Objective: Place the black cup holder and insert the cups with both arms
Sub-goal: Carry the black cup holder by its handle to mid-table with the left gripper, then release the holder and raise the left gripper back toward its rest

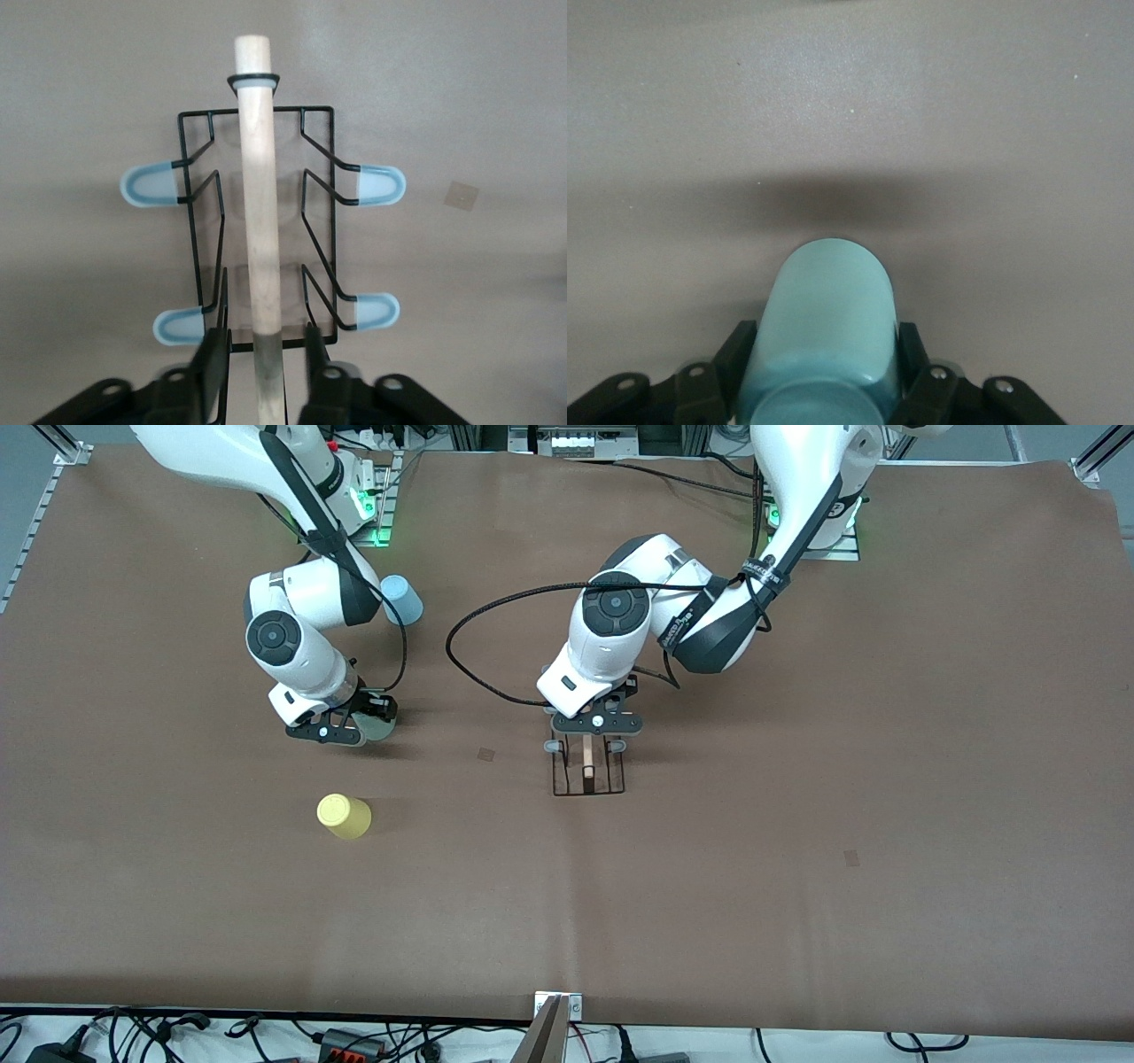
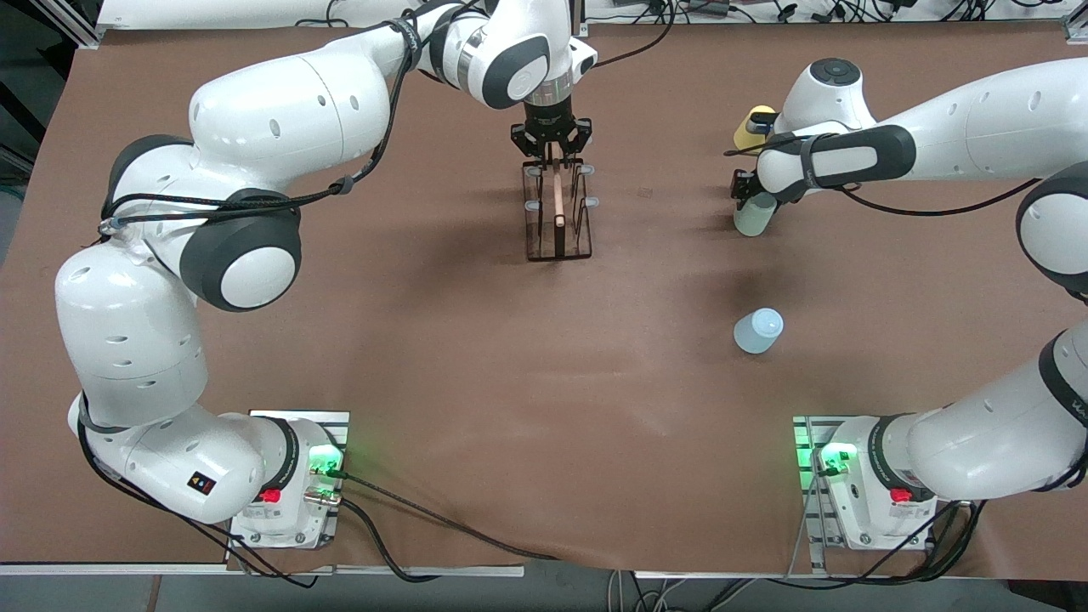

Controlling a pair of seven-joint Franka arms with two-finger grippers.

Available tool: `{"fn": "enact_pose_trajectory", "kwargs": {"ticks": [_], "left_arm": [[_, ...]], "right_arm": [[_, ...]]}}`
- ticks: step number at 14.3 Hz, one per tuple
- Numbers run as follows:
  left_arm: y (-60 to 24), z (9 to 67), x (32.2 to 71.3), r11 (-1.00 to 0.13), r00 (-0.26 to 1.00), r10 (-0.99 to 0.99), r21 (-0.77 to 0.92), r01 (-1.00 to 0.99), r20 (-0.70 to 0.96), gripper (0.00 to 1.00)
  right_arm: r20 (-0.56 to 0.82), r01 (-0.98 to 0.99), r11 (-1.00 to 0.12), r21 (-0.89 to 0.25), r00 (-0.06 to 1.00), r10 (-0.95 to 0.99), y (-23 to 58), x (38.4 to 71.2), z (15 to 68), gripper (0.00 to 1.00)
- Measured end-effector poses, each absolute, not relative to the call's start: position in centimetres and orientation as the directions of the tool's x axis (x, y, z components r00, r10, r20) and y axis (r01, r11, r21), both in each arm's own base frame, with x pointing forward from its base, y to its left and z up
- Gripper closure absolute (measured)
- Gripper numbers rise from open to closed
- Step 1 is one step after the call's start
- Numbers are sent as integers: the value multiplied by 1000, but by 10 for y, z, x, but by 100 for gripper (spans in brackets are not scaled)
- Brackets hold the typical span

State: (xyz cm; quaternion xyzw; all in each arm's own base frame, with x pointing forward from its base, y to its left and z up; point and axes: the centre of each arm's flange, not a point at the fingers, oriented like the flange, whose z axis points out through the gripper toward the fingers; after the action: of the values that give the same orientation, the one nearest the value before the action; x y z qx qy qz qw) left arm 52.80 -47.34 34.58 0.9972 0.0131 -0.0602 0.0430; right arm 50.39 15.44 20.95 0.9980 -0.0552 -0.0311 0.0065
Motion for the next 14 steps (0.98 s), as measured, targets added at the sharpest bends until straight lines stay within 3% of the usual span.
{"fn": "enact_pose_trajectory", "kwargs": {"ticks": [3, 6, 14], "left_arm": [[-470, 358, 534, -995, 994, 19, 92, 29, -108, 23], [-415, 412, 564, -998, 994, -20, 68, -13, -110, 0], [-159, 530, 626, -991, 988, -130, 16, -129, -79, 0]], "right_arm": [[-62, -110, -994, 17, 992, -111, 154, 504, 209, 32], [-57, -109, -994, 15, 992, -110, 154, 505, 211, 32], [-8, -107, -994, 10, 994, -108, 153, 509, 315, 32]]}}
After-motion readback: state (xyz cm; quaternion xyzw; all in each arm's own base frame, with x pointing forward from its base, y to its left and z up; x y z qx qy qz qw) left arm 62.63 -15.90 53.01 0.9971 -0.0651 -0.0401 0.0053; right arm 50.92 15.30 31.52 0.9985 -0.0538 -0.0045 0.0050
